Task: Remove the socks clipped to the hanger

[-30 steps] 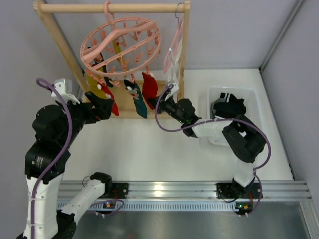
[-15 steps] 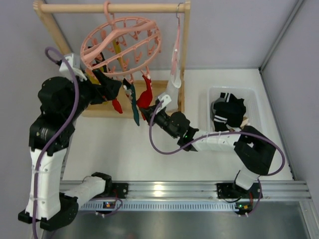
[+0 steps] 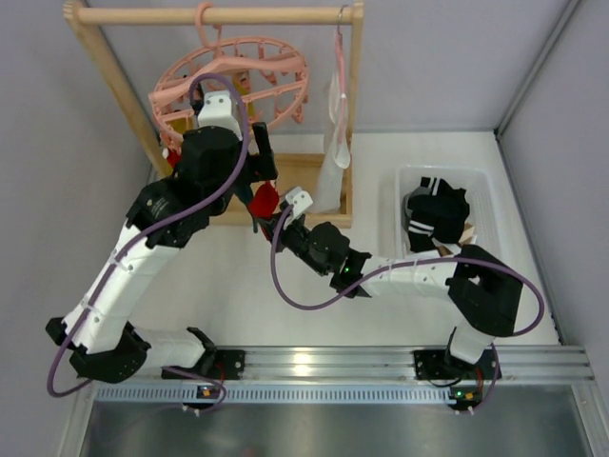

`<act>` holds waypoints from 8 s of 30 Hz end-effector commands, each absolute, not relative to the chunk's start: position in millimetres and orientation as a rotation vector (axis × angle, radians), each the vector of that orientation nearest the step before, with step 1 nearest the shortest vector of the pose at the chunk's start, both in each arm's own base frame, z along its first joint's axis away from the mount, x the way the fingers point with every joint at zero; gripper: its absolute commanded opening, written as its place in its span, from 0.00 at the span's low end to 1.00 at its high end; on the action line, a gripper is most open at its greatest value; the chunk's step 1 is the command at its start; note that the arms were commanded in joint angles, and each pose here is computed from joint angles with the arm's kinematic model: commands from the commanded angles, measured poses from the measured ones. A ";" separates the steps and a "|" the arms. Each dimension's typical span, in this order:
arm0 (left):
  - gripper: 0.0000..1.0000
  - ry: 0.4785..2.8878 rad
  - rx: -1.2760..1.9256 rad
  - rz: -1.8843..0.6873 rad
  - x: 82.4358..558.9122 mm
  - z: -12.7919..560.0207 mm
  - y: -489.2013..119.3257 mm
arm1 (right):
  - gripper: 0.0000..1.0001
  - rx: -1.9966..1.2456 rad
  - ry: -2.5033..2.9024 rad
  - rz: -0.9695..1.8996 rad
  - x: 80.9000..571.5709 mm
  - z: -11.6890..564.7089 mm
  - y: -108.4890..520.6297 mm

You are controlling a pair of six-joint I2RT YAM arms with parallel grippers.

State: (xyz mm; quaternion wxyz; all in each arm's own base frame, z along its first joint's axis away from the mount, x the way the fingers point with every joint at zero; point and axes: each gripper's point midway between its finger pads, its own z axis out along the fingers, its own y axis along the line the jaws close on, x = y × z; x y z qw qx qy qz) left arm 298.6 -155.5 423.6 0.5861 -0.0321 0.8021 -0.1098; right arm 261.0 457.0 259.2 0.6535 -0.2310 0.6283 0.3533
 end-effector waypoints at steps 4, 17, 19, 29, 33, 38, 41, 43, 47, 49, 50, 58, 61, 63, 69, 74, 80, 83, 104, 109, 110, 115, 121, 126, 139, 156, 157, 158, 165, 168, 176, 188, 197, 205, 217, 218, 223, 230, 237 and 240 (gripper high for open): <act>0.98 1.808 -0.209 0.018 323.8 428.5 -128.2 | 0.00 -0.509 1.394 0.823 257.5 277.2 464.8; 0.88 1.828 -0.225 0.124 344.6 413.2 -135.4 | 0.00 -0.548 1.420 0.856 253.4 267.5 479.8; 0.88 1.823 -0.212 0.139 341.4 414.2 -139.7 | 0.00 -0.560 1.431 0.848 254.5 261.7 482.8; 0.88 1.790 -0.199 0.185 329.5 422.5 -146.0 | 0.00 -0.581 1.432 0.848 255.7 261.0 493.6; 0.85 1.785 -0.213 0.215 332.3 420.5 -145.1 | 0.00 -0.587 1.422 0.865 251.5 263.7 496.4; 0.83 1.795 -0.207 0.233 336.1 414.3 -147.9 | 0.00 -0.597 1.413 0.857 247.5 265.2 497.5; 0.82 1.803 -0.202 0.257 337.9 409.1 -148.4 | 0.00 -0.601 1.415 0.855 247.2 265.5 500.4; 0.81 1.803 -0.205 0.272 337.2 408.4 -146.2 | 0.00 -0.613 1.415 0.855 245.6 264.1 502.5; 0.76 1.789 -0.215 0.321 336.1 410.6 -138.4 | 0.00 -0.624 1.398 0.858 240.7 269.8 504.8; 0.74 1.793 -0.210 0.341 337.0 407.4 -136.9 | 0.00 -0.629 1.396 0.859 238.5 269.8 505.9; 0.74 1.796 -0.210 0.346 338.0 405.8 -136.0 | 0.00 -0.632 1.393 0.861 237.6 270.9 506.6; 0.63 1.808 -0.213 0.380 344.9 400.1 -129.8 | 0.00 -0.656 1.395 0.858 232.8 266.3 512.7; 0.60 1.816 -0.216 0.380 347.3 397.3 -128.6 | 0.00 -0.662 1.391 0.861 231.0 266.6 514.0; 0.58 1.816 -0.217 0.375 347.8 397.6 -128.8 | 0.00 -0.668 1.390 0.859 230.1 266.2 514.4; 0.61 1.835 -0.204 0.316 345.6 395.7 -133.4 | 0.00 -0.677 1.402 0.842 230.7 260.3 515.6; 0.77 1.853 -0.201 0.147 330.8 400.6 -139.7 | 0.00 -0.681 1.421 0.804 235.2 252.8 515.0; 0.80 1.849 -0.210 0.081 316.7 405.5 -132.9 | 0.00 -0.703 1.428 0.784 238.4 250.0 522.0; 0.80 1.838 -0.226 0.130 313.6 408.4 -122.5 | 0.00 -0.717 1.434 0.765 239.8 249.0 526.6; 0.74 1.842 -0.213 0.393 325.3 401.4 -108.6 | 0.00 -0.814 1.426 0.708 230.7 241.7 550.0; 0.74 1.824 -0.214 0.481 327.8 401.4 -102.0 | 0.00 -0.830 1.418 0.713 227.1 242.1 551.9; 0.74 1.825 -0.211 0.493 329.0 400.6 -101.3 | 0.00 -0.829 1.416 0.711 227.9 242.9 551.4; 0.70 1.836 -0.210 0.532 334.8 394.6 -97.8 | 0.00 -0.835 1.407 0.712 225.8 246.2 553.6; 0.62 1.845 -0.216 0.569 339.3 388.1 -91.7 | 0.00 -0.845 1.406 0.717 223.7 244.9 556.1; 0.47 1.854 -0.229 0.576 340.9 385.1 -85.6 | 0.00 -0.847 1.399 0.726 221.8 246.6 556.6; 0.16 1.875 -0.227 0.504 344.8 384.4 -93.0 | 0.00 -0.783 1.397 0.727 218.7 250.5 529.8; 0.76 1.925 -0.168 0.002 329.0 411.1 -139.7 | 0.00 -0.477 1.697 0.392 211.7 218.2 294.7; 0.82 1.928 -0.158 -0.029 326.0 413.2 -142.2 | 0.00 -0.427 1.704 0.377 217.6 224.3 275.9; 0.89 1.923 -0.155 -0.053 322.0 416.5 -141.9 | 0.00 -0.401 1.720 0.358 221.2 223.6 264.1; 0.98 1.895 -0.140 -0.159 282.4 426.4 -122.4 | 0.00 -0.153 1.776 0.217 252.3 243.2 164.7; 0.98 1.888 -0.143 -0.142 267.4 419.6 -106.5 | 0.00 -0.075 1.802 0.134 268.7 252.1 130.2; 0.98 1.921 -0.072 -0.198 232.8 389.9 -93.5 | 0.01 0.167 2.027 -0.022 354.3 231.5 38.6; 0.98 1.846 -0.212 -0.137 204.0 373.5 -45.3 | 0.99 0.248 2.064 -0.010 401.7 238.8 8.3; 0.98 1.700 -0.432 -0.088 209.6 349.5 -18.6 | 0.99 -0.239 1.691 0.609 343.1 302.9 197.6; 0.98 1.650 -0.502 -0.056 208.2 328.9 -6.2 | 0.99 -0.442 1.528 0.849 274.4 293.4 363.5; 0.98 1.652 -0.511 -0.001 206.4 316.8 1.7 | 0.97 -0.571 1.596 0.884 308.1 240.7 495.3; 0.98 1.656 -0.503 0.007 206.7 316.1 1.5 | 0.97 -0.574 1.601 0.879 310.2 237.3 499.4; 0.98 1.662 -0.498 -0.004 207.5 315.1 -1.0 | 0.90 -0.563 1.622 0.814 328.7 221.0 519.1; 0.98 1.656 -0.507 -0.017 207.7 319.6 -1.5 | 0.21 -0.589 1.602 0.803 333.0 209.1 534.1; 0.98 1.646 -0.481 -0.095 211.0 350.8 -13.4 | 0.00 -0.561 1.555 0.804 315.9 227.3 534.7; 0.98 1.668 -0.424 -0.137 219.9 369.5 -30.7 | 0.00 -0.537 1.559 0.780 309.3 231.4 531.2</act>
